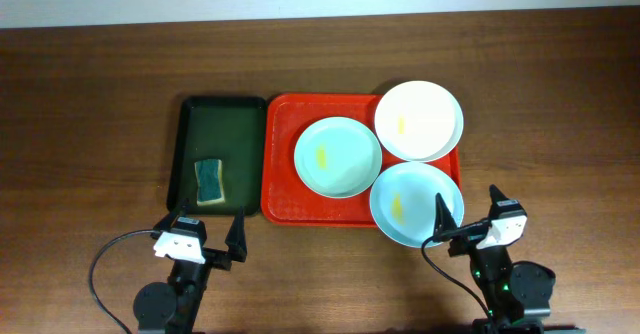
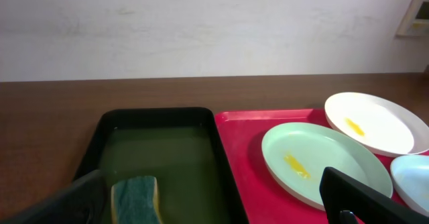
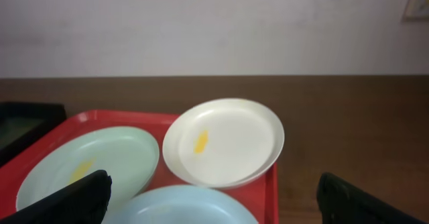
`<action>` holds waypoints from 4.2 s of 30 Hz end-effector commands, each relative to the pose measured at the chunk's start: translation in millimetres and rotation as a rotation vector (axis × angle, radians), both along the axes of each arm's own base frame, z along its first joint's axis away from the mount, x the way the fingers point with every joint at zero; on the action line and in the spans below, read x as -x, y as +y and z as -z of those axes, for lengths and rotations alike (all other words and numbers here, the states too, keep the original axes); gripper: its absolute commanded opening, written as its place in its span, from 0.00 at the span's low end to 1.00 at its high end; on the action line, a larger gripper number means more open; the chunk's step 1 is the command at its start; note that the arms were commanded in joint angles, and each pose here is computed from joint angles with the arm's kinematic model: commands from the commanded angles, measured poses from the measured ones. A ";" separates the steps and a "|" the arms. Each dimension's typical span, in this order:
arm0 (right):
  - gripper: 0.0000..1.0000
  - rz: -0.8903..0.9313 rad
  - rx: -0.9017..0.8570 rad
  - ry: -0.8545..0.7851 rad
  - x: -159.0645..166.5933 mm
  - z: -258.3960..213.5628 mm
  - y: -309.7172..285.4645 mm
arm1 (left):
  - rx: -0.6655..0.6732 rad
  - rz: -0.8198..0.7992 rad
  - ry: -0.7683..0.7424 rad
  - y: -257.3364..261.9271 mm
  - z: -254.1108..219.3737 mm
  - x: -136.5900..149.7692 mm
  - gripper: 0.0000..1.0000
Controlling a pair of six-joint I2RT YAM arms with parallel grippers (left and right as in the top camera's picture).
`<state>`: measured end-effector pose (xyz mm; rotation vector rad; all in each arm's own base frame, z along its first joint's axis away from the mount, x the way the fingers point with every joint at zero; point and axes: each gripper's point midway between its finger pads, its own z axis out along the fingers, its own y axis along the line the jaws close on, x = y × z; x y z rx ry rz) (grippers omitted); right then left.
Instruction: Clean dirty plates on tray and stack at the side
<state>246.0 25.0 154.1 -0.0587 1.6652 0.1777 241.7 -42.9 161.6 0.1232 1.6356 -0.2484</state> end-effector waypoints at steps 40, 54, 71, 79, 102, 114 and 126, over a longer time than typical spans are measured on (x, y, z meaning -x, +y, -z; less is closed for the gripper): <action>0.64 -0.185 -0.220 1.302 -47.0 -51.3 60.2 | -0.079 0.178 1.114 -21.2 -117.6 -39.4 0.00; 0.65 -0.071 0.015 1.446 -90.2 61.1 110.5 | -0.074 0.251 1.363 -44.1 9.1 -48.0 0.14; 0.16 -0.065 0.019 1.394 -139.7 132.6 122.2 | -0.072 0.096 1.239 -30.7 28.2 -93.5 0.48; 0.17 -0.040 0.043 1.386 -142.3 137.4 117.3 | -0.073 0.096 1.239 -30.6 28.2 -93.5 0.52; 0.28 -0.068 -0.015 1.431 -126.3 141.7 142.0 | -0.103 0.059 1.237 -23.2 29.8 -94.6 0.59; 0.18 -0.009 0.040 1.401 -131.2 146.0 129.4 | -0.102 0.059 1.240 -23.2 29.9 -94.0 0.60; 0.04 -0.015 0.034 1.380 -135.4 147.6 131.2 | -0.103 0.059 1.241 -23.1 30.0 -93.7 0.60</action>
